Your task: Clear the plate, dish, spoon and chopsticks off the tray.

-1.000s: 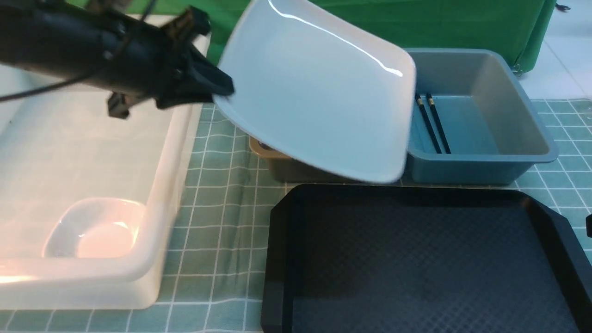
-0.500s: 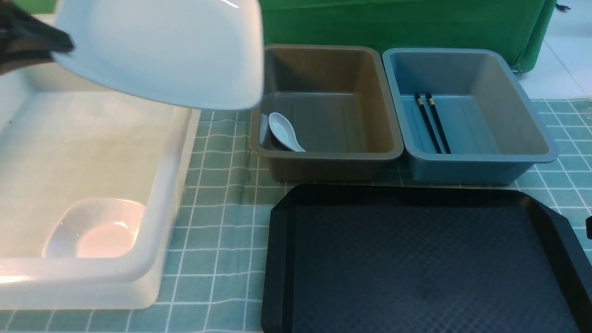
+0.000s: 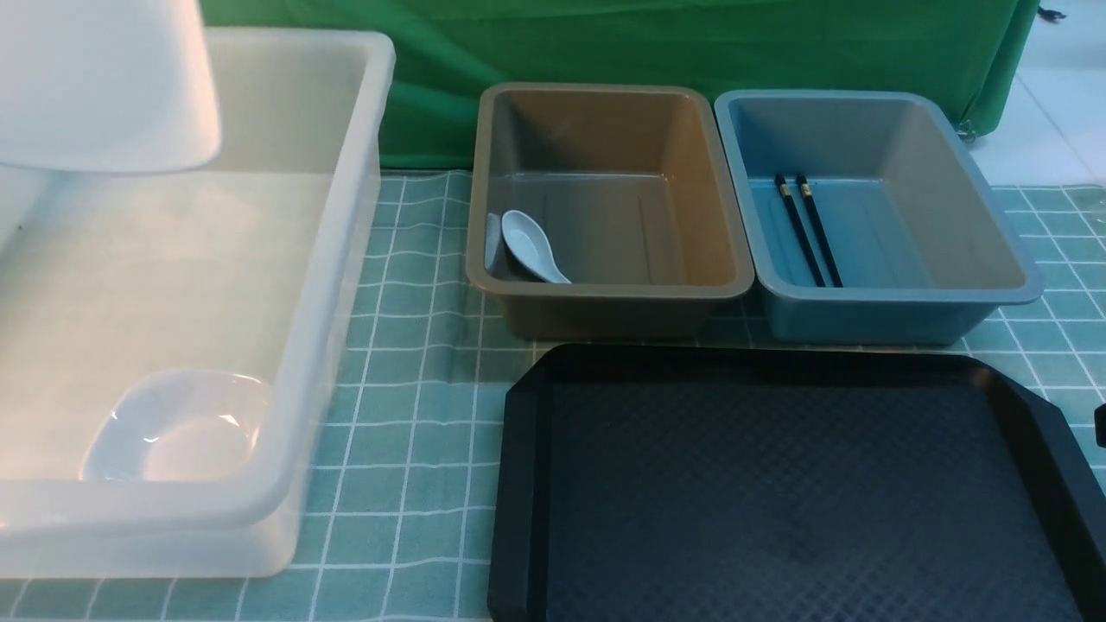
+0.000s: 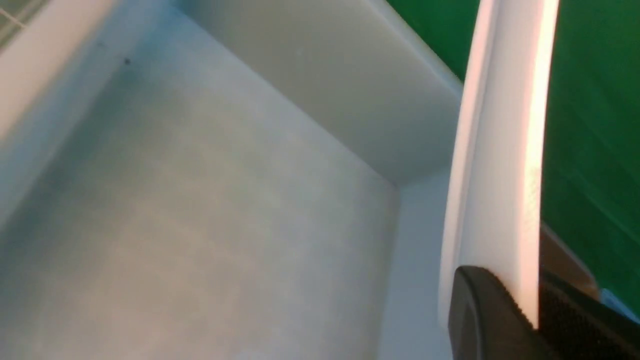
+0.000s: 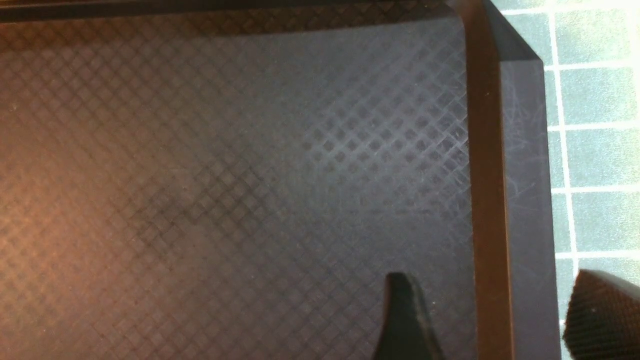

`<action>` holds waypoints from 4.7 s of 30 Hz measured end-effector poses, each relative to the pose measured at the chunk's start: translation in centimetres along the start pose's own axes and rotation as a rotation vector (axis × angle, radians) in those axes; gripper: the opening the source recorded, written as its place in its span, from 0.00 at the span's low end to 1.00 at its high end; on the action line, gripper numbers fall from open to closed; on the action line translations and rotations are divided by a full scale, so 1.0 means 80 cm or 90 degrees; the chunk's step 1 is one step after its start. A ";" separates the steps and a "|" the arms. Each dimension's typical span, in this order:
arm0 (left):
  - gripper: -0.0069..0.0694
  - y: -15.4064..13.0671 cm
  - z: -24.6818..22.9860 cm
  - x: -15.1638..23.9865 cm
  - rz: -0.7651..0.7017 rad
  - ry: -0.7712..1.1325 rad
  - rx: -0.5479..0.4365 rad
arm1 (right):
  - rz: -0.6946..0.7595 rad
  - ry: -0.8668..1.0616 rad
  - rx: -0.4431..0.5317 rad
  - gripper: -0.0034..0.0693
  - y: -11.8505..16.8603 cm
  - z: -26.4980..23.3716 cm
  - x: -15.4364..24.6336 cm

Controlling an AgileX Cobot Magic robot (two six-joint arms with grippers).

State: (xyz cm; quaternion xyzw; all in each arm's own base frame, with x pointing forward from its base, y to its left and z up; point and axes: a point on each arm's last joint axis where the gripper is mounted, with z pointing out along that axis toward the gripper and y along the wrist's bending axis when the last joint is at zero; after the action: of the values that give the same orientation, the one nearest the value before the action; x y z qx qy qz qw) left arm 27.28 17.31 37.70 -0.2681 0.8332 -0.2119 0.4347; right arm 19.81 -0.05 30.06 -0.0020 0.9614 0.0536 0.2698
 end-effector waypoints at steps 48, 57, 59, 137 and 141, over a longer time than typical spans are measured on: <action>0.31 0.093 0.178 -0.006 0.077 0.155 -0.120 | -0.011 0.004 -0.020 0.67 0.015 0.001 0.001; 0.54 0.092 0.176 -0.010 0.081 0.144 -0.124 | -0.011 0.004 -0.020 0.67 0.015 0.001 0.001; 0.53 0.088 0.173 -0.012 0.081 0.148 -0.119 | -0.011 0.004 -0.020 0.67 0.015 0.001 0.001; 0.10 -0.098 -0.197 0.339 0.395 -0.187 0.223 | -0.060 -0.961 0.044 0.37 0.019 -0.207 0.134; 0.10 -0.090 -0.197 0.342 0.420 -0.196 0.193 | -0.060 -0.961 0.044 0.37 0.019 -0.207 0.134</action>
State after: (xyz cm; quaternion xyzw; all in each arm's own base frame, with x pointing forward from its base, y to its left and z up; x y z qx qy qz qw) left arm 2.89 -3.55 33.60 0.0524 0.7590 -0.1388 0.6340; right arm 2.04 -0.02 38.72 0.0027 0.5158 -0.0015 0.8567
